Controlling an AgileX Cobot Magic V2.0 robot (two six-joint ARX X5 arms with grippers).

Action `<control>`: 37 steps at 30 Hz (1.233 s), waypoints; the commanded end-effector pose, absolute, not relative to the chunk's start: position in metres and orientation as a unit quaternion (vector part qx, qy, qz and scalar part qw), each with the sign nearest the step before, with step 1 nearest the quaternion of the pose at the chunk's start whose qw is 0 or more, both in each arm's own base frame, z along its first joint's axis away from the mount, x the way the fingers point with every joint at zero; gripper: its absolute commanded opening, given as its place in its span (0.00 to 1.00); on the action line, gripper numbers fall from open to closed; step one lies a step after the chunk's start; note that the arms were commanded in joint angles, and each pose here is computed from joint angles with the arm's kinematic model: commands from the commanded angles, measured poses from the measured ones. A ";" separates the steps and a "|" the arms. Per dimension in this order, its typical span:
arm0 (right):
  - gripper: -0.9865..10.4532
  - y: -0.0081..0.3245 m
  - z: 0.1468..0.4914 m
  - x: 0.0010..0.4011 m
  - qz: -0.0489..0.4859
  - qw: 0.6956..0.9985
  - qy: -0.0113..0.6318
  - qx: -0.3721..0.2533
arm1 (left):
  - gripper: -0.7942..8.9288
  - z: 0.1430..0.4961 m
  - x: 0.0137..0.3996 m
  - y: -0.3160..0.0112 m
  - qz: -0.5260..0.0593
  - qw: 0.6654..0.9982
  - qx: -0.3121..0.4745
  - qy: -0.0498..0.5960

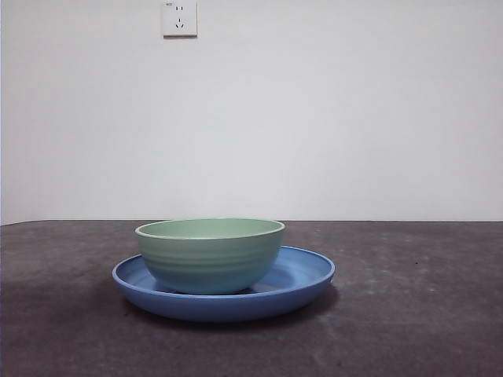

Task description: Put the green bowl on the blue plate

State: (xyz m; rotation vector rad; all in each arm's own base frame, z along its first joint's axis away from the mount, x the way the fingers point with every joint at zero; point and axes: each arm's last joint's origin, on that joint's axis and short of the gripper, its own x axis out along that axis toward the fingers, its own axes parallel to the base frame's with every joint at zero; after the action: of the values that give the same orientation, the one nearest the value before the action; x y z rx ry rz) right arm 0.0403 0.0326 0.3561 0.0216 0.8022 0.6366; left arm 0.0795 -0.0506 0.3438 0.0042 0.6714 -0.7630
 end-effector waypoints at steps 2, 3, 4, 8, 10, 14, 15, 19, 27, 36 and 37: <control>0.12 0.033 0.360 0.041 0.308 0.874 0.376 0.014 | 0.14 0.328 0.093 -0.045 -0.330 0.918 -0.004 0.221; 0.12 0.033 0.360 0.041 0.308 0.874 0.376 0.014 | 0.14 0.318 0.095 -0.042 -0.320 0.928 -0.006 0.189; 0.12 0.033 0.360 0.041 0.308 0.874 0.376 0.014 | 0.14 0.308 0.096 -0.040 -0.311 0.936 -0.008 0.164; 0.12 0.033 0.360 0.041 0.308 0.874 0.376 0.013 | 0.14 0.258 0.095 -0.029 -0.260 0.956 -0.022 0.131; 0.12 0.033 0.360 0.041 0.308 0.874 0.376 0.014 | 0.14 0.234 0.094 -0.024 -0.229 0.963 -0.030 0.136; 0.12 0.033 0.360 0.041 0.308 0.874 0.376 0.014 | 0.14 0.193 0.095 -0.018 -0.155 0.979 -0.055 0.124; 0.12 0.033 0.360 0.041 0.308 0.874 0.376 0.014 | 0.14 0.185 0.095 -0.017 -0.147 0.980 -0.058 0.120; 0.12 0.033 0.360 0.041 0.308 0.874 0.376 0.014 | 0.14 0.169 0.093 -0.015 -0.115 0.986 -0.056 0.110; 0.12 0.033 0.360 0.041 0.308 0.874 0.376 0.014 | 0.14 0.154 0.093 -0.013 -0.079 0.990 -0.052 0.103; 0.12 0.033 0.360 0.041 0.308 0.874 0.376 0.014 | 0.14 0.149 0.095 -0.013 -0.080 0.991 -0.053 0.093; 0.12 0.033 0.360 0.041 0.308 0.874 0.376 0.014 | 0.14 0.149 0.095 -0.013 -0.080 0.991 -0.053 0.093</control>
State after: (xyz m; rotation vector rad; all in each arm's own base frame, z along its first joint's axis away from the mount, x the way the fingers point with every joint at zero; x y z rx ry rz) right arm 0.0403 0.0326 0.3561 0.0216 0.8014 0.6364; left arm 0.0939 -0.0130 0.1569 -0.1053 0.1607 -0.1627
